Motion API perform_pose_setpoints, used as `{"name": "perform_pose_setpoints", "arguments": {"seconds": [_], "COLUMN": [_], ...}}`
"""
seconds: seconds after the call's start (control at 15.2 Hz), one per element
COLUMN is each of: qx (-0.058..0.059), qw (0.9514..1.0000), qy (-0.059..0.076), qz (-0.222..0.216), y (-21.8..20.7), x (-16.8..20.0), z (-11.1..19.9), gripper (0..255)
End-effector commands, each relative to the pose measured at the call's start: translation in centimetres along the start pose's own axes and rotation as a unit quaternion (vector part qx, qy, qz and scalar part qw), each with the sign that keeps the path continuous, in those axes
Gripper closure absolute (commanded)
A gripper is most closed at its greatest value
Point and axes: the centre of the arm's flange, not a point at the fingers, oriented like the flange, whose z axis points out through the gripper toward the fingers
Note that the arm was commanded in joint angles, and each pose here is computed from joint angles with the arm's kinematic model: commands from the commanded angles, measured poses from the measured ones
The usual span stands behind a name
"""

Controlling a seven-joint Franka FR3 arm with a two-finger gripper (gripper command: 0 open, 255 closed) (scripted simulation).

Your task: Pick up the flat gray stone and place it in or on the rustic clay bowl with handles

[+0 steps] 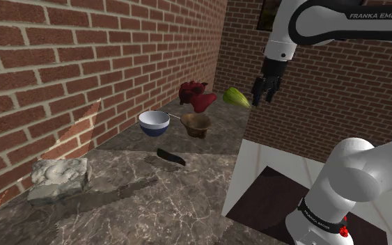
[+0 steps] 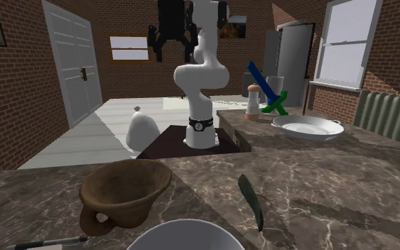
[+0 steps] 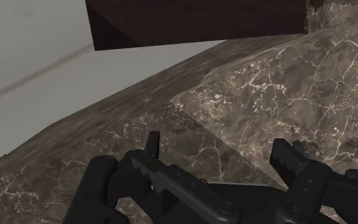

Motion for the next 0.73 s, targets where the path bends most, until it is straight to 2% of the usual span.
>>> {"name": "perform_pose_setpoints", "arguments": {"seconds": [0.0,0.66], "qx": [0.0,0.01], "qw": [1.0,0.998], "qy": [0.0,-0.002], "qz": [0.0,-0.063], "y": [0.0,-7.4], "x": [0.0,7.4], "z": [0.0,7.8], "gripper": [0,0]}}
